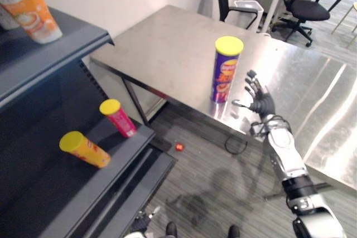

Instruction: Put the gum and the chips on the shelf.

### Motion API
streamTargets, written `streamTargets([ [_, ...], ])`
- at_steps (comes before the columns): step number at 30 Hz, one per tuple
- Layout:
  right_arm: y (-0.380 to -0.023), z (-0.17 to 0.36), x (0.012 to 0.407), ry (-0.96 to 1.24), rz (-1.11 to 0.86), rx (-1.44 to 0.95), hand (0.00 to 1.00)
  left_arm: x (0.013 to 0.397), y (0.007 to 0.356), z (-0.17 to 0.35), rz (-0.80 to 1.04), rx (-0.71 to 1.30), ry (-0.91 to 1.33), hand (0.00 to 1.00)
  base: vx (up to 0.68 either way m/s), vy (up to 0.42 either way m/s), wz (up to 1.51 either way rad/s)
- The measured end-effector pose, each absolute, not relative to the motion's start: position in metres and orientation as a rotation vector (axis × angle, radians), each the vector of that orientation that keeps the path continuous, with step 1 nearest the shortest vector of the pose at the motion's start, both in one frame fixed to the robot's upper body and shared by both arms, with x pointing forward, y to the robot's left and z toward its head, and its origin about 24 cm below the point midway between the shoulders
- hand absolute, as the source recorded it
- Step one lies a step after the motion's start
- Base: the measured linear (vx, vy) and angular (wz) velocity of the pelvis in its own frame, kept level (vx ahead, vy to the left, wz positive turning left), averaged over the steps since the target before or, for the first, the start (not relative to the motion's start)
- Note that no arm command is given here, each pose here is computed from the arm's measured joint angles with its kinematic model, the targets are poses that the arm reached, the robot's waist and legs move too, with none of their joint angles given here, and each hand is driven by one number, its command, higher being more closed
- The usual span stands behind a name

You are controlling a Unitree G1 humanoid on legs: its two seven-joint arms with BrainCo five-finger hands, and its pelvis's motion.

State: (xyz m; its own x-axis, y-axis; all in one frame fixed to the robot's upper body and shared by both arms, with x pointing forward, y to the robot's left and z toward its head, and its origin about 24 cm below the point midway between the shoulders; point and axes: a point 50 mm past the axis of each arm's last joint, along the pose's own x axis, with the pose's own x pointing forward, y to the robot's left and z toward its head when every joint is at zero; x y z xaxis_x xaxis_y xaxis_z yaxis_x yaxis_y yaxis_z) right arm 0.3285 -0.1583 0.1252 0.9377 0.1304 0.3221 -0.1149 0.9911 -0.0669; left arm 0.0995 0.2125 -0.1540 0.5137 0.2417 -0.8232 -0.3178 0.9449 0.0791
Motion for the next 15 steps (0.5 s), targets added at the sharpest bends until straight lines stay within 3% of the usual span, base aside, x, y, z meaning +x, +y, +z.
streamTargets([
  [15,-0.163,0.147,0.347,-0.368,0.053,-0.038,0.00,0.108,0.213,-0.151,0.336,-0.080,0.945,0.00,-0.01,-0.011,0.04],
])
